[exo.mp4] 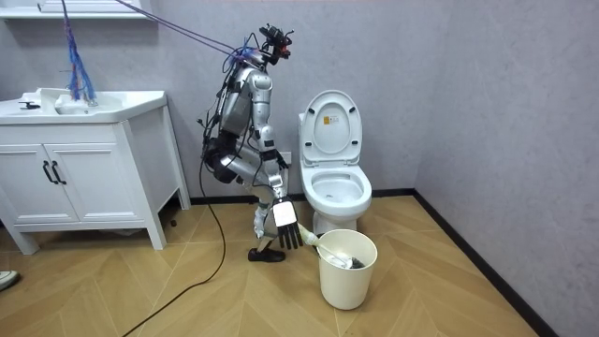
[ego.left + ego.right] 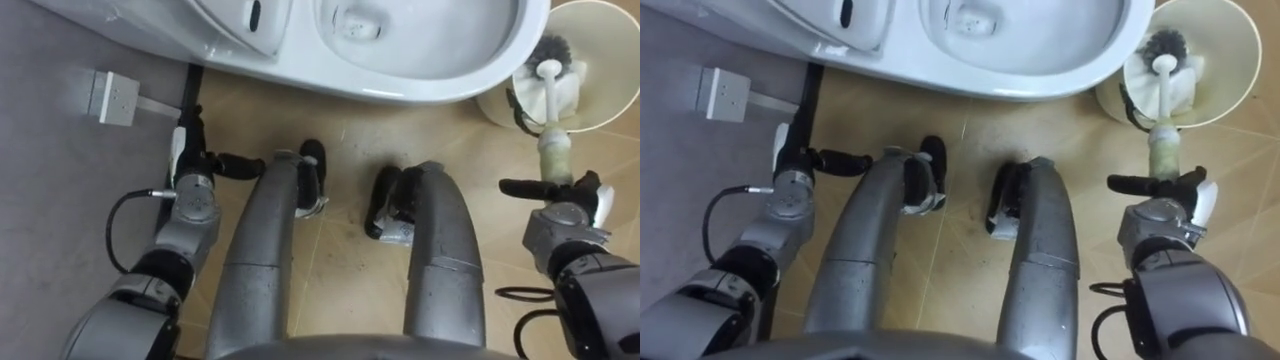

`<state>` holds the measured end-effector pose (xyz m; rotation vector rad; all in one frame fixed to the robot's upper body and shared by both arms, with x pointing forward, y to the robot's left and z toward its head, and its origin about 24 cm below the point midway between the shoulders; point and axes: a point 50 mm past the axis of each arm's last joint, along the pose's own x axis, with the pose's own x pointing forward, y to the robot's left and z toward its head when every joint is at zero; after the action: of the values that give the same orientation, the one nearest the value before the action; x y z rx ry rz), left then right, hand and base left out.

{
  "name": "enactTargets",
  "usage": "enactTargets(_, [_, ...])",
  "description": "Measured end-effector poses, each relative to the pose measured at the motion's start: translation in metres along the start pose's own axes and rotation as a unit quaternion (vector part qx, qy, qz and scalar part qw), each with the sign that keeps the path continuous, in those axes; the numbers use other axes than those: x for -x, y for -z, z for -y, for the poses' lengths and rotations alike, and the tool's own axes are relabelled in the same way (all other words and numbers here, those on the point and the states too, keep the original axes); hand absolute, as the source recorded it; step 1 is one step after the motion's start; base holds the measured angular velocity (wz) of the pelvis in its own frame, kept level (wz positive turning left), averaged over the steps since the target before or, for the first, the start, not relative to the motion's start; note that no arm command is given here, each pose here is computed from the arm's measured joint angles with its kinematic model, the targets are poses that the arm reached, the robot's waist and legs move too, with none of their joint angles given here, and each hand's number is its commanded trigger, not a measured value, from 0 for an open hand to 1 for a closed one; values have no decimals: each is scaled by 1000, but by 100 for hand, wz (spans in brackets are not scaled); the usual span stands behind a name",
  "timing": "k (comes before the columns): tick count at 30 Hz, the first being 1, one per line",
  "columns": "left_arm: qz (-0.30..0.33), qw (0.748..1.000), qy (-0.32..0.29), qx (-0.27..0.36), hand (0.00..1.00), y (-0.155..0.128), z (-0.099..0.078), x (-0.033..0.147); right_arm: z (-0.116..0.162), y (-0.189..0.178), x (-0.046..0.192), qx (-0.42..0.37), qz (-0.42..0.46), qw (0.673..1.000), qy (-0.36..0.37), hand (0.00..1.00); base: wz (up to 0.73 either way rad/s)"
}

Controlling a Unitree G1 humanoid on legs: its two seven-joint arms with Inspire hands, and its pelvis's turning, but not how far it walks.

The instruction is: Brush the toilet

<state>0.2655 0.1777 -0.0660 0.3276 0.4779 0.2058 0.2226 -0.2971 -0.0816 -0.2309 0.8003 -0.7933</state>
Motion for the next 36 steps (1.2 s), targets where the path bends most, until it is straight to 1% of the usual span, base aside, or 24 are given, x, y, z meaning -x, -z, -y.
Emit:
enactTargets(3, [10,1000,5,-7,0,-5,1,-1,3,-1,-1,1,2,1000,6,0,6])
enactTargets(9, [13,1000,12,-12,0,-6,4,-1,4,-3,-2,8,6,1000,8,0,8])
enactTargets(13, [23,999,21,-17,0,-9,5,0,7,-5,-4,-10,0,1000,8,0,3])
enactTargets(17, [24,999,23,-9,0,-11,4,0,12,-7,-6,-4,5,1000,10,0,3])
enactTargets(18, [23,999,23,-3,0,-12,4,-1,12,-6,-6,-4,3,1000,11,9,0])
enactTargets(20, [19,1000,25,3,0,-10,4,0,12,-5,-6,-3,2,1000,10,94,0])
enactTargets(21, [20,999,26,2,0,-10,5,0,13,-5,-6,-2,2,1000,10,100,5])
enactTargets(33, [29,1000,10,3,0,-14,4,1,14,-1,-6,18,4,1000,10,100,1])
enactTargets(36, [31,999,8,-6,0,-13,3,1,15,-1,-6,19,5,1000,11,100,0])
